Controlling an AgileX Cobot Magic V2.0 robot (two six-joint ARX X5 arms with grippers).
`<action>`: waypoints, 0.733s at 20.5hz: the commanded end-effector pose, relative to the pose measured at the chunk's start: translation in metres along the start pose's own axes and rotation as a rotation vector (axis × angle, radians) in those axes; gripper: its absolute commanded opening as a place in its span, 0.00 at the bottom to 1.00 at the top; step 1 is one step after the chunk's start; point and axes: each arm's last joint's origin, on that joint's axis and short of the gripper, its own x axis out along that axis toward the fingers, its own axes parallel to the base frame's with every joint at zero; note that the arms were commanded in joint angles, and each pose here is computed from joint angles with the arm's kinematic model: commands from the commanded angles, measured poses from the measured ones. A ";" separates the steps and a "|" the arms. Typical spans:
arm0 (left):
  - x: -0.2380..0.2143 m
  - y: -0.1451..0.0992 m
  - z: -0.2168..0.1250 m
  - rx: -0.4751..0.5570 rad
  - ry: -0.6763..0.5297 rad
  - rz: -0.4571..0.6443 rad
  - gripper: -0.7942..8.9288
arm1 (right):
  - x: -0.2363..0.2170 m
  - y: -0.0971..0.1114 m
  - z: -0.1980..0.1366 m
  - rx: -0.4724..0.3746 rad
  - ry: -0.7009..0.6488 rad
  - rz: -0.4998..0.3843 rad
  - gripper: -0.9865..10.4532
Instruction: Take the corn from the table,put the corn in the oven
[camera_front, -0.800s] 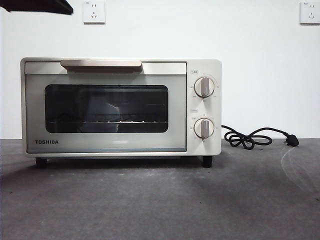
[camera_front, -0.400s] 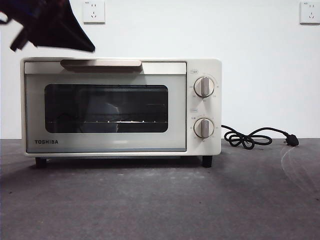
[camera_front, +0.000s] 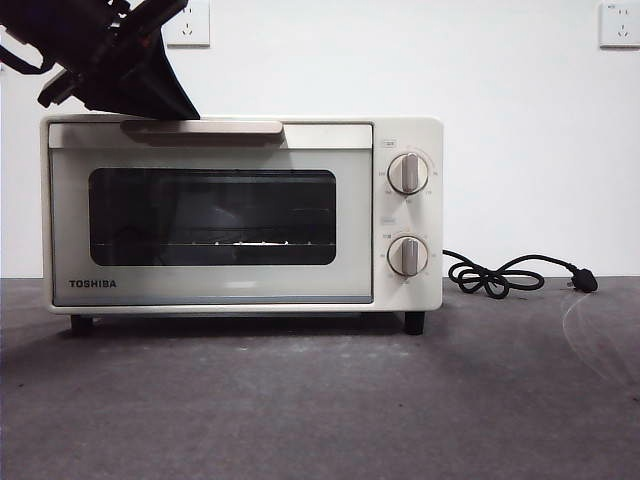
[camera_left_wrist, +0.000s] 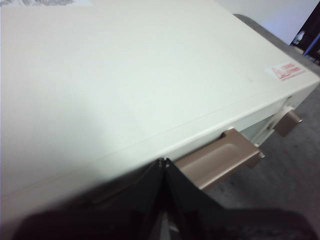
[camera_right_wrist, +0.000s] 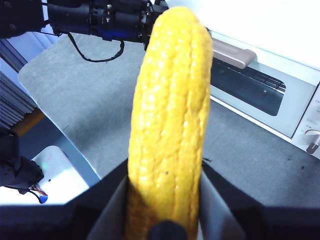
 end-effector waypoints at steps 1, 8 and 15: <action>0.003 0.000 -0.003 0.040 0.025 0.019 0.08 | -0.001 0.001 0.001 0.006 -0.010 0.000 0.08; 0.003 0.000 -0.011 0.021 0.103 0.020 0.08 | -0.001 0.001 0.001 0.003 -0.009 0.000 0.08; 0.002 -0.007 -0.025 0.022 0.238 0.000 0.08 | -0.001 -0.001 0.002 -0.001 -0.021 -0.041 0.08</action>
